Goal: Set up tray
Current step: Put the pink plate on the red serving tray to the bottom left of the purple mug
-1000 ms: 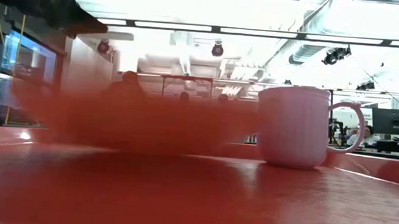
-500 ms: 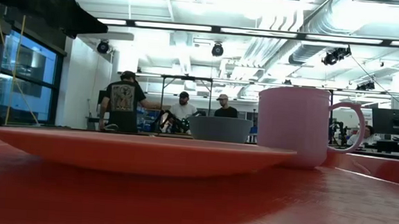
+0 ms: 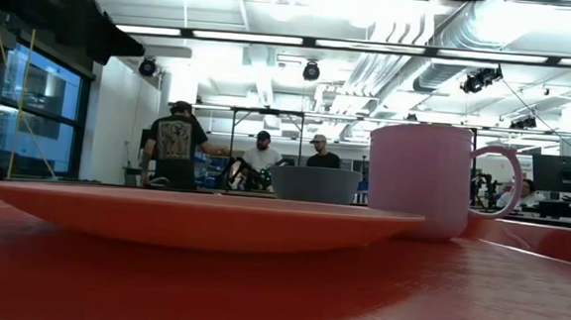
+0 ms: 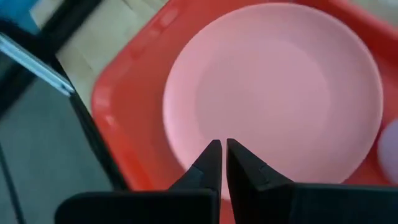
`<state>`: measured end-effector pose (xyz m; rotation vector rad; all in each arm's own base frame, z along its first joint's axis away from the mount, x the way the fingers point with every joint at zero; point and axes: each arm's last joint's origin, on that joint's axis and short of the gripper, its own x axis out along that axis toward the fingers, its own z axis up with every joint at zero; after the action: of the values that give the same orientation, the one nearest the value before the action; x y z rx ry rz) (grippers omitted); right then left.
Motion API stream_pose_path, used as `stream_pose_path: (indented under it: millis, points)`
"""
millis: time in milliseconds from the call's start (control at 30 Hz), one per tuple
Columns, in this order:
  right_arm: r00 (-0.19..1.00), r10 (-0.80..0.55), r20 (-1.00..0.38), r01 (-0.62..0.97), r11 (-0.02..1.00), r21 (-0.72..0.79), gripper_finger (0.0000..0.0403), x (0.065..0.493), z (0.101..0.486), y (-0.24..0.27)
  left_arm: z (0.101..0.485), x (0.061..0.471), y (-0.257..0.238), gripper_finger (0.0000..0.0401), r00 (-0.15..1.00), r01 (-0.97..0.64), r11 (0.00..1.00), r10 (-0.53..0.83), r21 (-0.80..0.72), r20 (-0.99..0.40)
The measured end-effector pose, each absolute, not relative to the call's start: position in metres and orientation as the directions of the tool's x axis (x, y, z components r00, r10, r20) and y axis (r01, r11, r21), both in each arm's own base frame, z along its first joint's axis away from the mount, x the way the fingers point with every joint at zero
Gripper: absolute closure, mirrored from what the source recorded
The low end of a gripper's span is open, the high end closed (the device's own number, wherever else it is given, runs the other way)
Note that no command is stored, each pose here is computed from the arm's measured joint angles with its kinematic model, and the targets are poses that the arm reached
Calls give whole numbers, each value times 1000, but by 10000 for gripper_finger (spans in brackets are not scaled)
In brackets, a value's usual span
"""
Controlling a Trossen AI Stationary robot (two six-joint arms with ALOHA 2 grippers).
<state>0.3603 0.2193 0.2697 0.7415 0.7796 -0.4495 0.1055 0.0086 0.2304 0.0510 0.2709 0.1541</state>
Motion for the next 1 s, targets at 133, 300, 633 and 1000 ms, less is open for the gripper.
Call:
stream_pose_path:
  millis: [133, 300, 633, 1000]
  points:
    - [649, -93, -755, 657, 568, 495, 402, 338, 269, 248, 231, 106, 8, 334, 956, -123, 990, 136, 65, -261]
    - [516, -15, -857, 760, 471, 449, 402, 328, 247, 263, 231, 106, 8, 334, 957, -121, 991, 133, 63, -259]
    - [326, 18, -945, 871, 382, 307, 395, 342, 185, 272, 231, 106, 6, 334, 963, -64, 997, 74, 45, -259]
    - [432, 5, -902, 833, 382, 401, 274, 359, 185, 267, 231, 106, 5, 334, 966, -22, 999, 30, 36, -258]
